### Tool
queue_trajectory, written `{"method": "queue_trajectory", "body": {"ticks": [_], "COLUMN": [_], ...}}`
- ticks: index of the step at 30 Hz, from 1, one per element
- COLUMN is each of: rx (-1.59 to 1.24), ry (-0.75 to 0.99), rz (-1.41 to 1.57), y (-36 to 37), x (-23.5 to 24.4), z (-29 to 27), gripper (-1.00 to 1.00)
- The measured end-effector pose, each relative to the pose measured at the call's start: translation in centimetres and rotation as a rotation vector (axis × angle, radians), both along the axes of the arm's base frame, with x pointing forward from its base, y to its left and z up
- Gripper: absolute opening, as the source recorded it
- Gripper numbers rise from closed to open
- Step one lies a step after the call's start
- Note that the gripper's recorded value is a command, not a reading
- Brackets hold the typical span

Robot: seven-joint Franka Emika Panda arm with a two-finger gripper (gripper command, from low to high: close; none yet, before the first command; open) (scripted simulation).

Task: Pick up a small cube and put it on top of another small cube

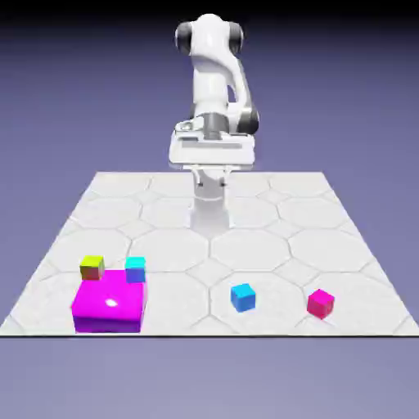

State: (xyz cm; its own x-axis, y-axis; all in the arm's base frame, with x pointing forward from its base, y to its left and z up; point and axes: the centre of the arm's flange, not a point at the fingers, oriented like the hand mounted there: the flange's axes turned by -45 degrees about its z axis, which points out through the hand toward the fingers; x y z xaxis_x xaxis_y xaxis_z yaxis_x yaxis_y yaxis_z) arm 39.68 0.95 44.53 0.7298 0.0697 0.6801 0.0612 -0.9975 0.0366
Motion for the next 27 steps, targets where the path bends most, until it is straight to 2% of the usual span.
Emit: {"method": "queue_trajectory", "body": {"ticks": [10,19,21,26,27], "rx": [-0.066,-0.132,-0.135,-0.135,-0.135], "ry": [0.393,0.743,0.76,0.76,0.76], "rz": [0.146,0.284,0.29,0.29,0.29], "y": [4.4,8.4,8.5,8.5,8.5], "x": [4.1,3.9,3.8,3.9,3.8], "z": [-12.0,-24.2,-24.8,-30.7,-31.8], "gripper": [0.0,0.0,0.0,0.0,-1.0]}}
